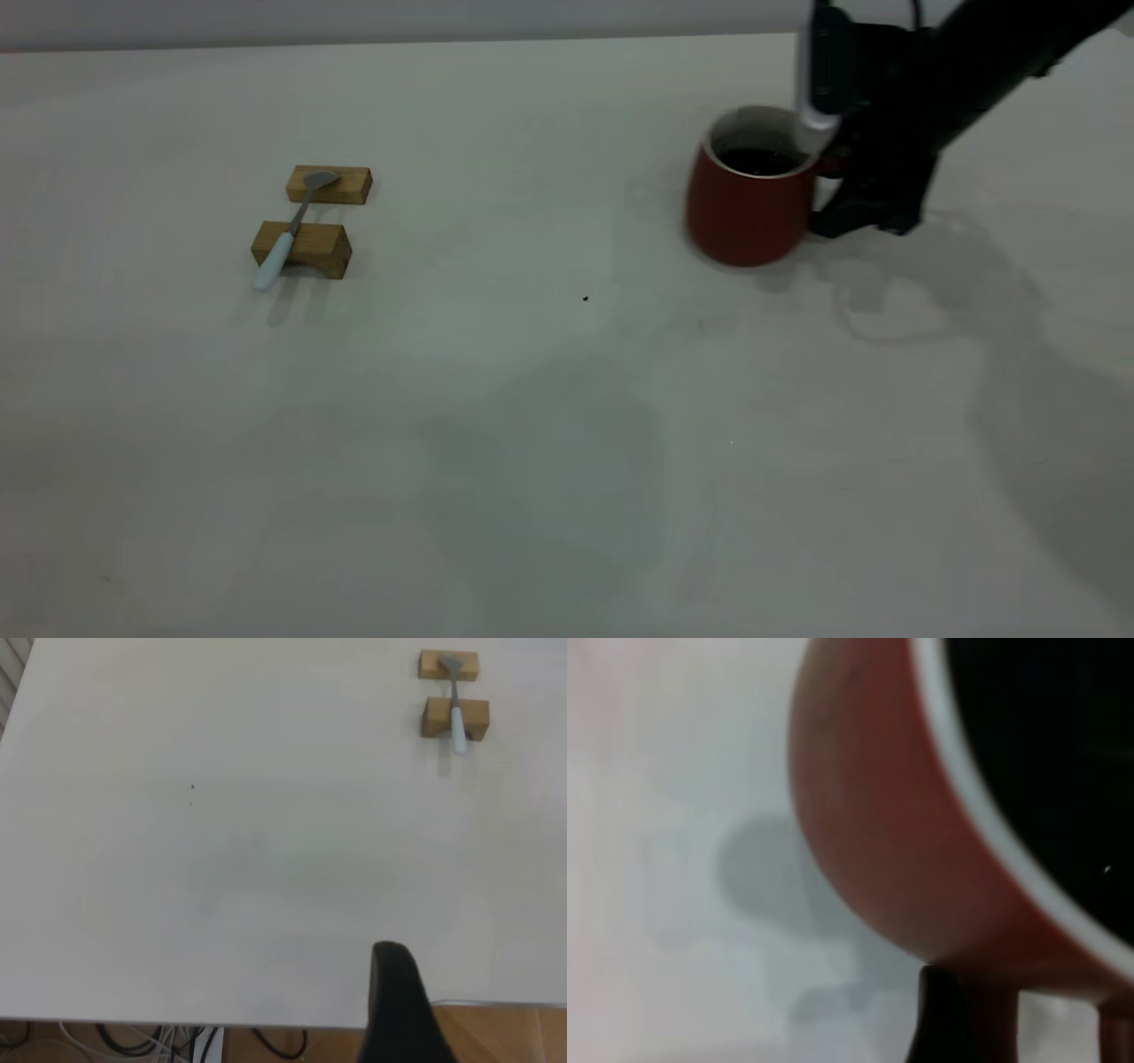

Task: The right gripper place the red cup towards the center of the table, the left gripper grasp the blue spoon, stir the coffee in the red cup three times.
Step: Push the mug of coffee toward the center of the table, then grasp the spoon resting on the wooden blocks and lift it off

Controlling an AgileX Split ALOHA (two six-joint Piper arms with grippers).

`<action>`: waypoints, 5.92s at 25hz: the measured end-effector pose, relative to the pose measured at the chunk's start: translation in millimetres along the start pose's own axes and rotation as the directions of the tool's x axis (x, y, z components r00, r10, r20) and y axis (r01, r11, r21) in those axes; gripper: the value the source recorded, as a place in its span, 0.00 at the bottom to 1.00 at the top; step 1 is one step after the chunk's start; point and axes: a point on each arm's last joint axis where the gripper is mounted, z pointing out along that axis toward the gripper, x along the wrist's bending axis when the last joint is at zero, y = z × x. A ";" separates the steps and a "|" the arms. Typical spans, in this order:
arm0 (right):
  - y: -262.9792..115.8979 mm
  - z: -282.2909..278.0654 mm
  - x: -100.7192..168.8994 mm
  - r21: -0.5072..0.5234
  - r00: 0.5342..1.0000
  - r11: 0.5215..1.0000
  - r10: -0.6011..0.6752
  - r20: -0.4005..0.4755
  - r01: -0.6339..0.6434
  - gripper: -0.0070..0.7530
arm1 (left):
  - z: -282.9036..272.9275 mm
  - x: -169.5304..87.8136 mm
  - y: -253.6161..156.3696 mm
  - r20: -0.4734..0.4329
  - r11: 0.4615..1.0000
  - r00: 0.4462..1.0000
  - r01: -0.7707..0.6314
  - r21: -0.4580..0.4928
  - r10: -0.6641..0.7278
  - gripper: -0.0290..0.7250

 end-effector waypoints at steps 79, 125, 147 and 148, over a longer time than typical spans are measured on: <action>-1.7 -392.1 281.2 -0.297 0.206 0.283 0.942 0.264 -0.912 0.77 | 0.0 0.0 0.0 0.000 1.000 1.000 0.000 0.000 0.000 0.75; -4.3 -410.4 315.0 -0.524 0.206 0.318 0.943 0.262 -0.790 0.77 | 21.0 -0.8 41.4 -0.010 0.980 0.999 0.054 0.190 -0.053 0.75; -4.3 -410.3 315.1 -0.524 0.206 0.318 0.943 0.262 -0.790 0.77 | 271.9 -29.9 150.1 0.052 0.820 0.997 0.017 0.572 -0.057 0.77; -4.3 -410.3 315.1 -0.524 0.206 0.318 0.943 0.262 -0.790 0.77 | 284.4 -35.9 146.3 0.063 0.813 0.997 0.005 0.582 -0.051 0.77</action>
